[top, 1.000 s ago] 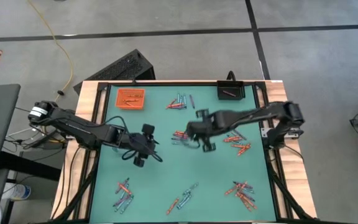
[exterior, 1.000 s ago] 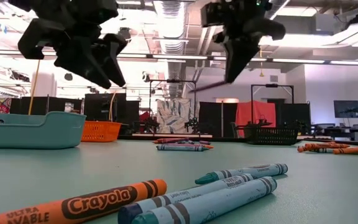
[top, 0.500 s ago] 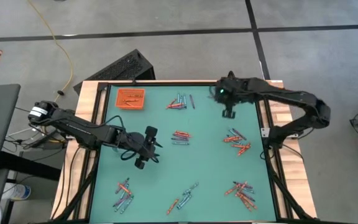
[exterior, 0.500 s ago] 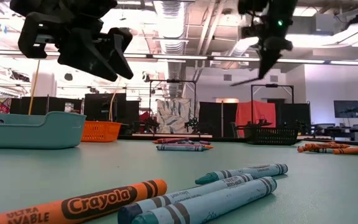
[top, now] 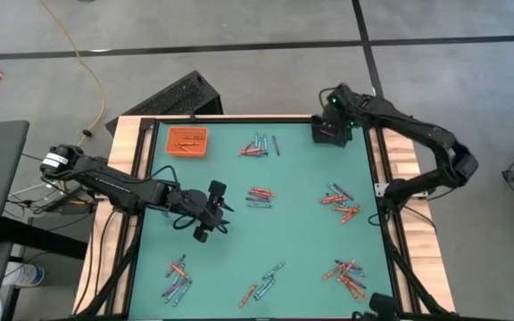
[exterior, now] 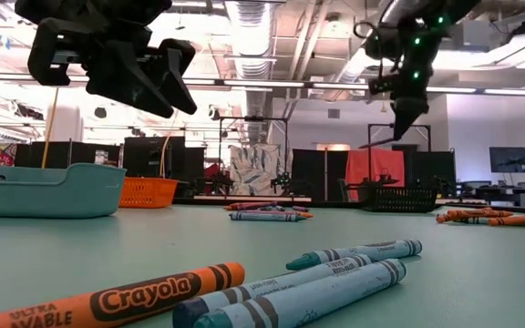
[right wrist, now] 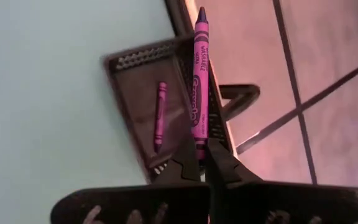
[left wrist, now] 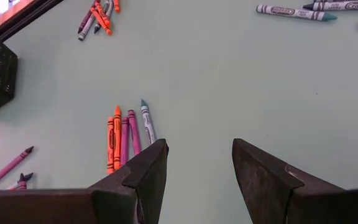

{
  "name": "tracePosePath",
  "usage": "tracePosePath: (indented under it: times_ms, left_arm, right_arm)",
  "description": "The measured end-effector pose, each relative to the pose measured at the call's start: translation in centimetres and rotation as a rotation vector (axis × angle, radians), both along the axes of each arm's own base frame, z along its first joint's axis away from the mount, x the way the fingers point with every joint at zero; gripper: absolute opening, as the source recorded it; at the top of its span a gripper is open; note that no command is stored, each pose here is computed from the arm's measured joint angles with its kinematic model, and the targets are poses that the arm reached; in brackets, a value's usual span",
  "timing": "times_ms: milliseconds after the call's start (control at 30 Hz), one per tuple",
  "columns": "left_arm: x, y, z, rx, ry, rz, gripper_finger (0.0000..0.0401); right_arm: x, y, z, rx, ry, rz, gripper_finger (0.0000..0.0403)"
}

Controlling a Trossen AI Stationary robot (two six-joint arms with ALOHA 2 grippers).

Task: Sort crayons
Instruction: Put the purple crayon into the black basket

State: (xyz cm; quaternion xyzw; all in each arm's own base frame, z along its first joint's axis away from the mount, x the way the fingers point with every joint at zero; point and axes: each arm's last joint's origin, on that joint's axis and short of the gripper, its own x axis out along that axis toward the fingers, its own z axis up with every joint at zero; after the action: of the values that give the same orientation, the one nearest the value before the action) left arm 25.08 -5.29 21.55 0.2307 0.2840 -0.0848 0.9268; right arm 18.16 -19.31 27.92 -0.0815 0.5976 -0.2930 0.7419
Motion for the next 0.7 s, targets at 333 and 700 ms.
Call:
tracePosePath:
  times_ms: [333, 700]
  left_arm:
    - [0.0, 0.0, 0.0, -0.008, 0.0, 0.007, 0.0171]
    - [0.0, 0.0, 0.0, -0.008, -0.002, 0.008, 0.0171]
  right_arm:
    - [-0.1, -3.4, -4.0, 0.12, 0.108, -0.012, 0.0]
    - [-0.6, -5.3, -6.6, 0.197, 0.175, -0.044, 0.0]
